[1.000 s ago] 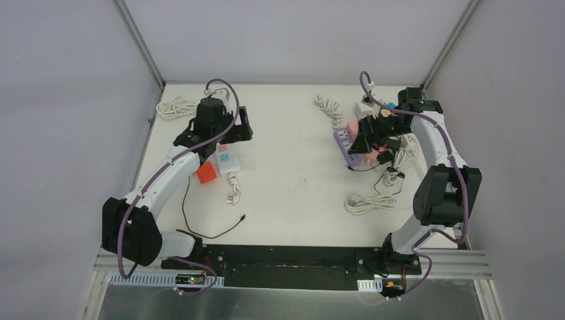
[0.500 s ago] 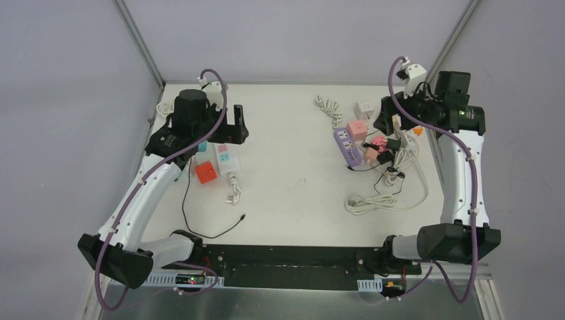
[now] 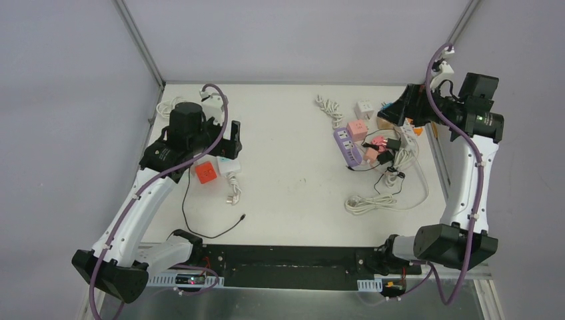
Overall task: Pull the plug off the socket
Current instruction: Reset both arms
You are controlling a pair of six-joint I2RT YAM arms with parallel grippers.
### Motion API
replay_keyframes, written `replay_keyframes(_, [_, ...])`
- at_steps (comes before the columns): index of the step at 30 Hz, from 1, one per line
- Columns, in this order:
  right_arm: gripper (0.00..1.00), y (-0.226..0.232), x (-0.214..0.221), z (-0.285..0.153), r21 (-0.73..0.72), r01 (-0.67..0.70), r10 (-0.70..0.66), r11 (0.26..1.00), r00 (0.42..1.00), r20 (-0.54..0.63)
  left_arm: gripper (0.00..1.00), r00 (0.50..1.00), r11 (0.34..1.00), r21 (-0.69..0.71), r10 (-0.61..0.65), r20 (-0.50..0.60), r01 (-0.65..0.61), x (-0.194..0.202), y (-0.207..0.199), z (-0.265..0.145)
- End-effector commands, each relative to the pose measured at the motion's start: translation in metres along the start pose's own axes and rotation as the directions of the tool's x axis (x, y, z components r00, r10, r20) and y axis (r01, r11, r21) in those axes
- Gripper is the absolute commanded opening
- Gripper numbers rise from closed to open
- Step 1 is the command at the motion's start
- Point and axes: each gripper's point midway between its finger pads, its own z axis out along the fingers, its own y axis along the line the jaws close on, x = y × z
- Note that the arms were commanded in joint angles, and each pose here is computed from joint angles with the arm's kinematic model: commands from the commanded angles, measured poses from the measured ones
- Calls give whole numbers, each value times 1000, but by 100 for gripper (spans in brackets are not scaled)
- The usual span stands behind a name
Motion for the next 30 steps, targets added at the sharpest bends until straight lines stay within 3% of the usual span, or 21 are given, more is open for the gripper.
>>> replay_keyframes(1, [100, 9, -5, 1, -115, -22, 27, 993, 999, 45, 99, 999, 999, 13, 32, 36, -32, -3, 0, 2])
replay_keyframes(13, [100, -3, -1, 13, -126, -97, 102, 987, 994, 39, 99, 999, 999, 31, 16, 37, -17, -1, 4, 7])
replay_keyframes(30, [100, -7, -1, 12, -113, -104, 110, 988, 993, 50, 99, 999, 999, 42, 12, 31, -13, 2, 4, 9])
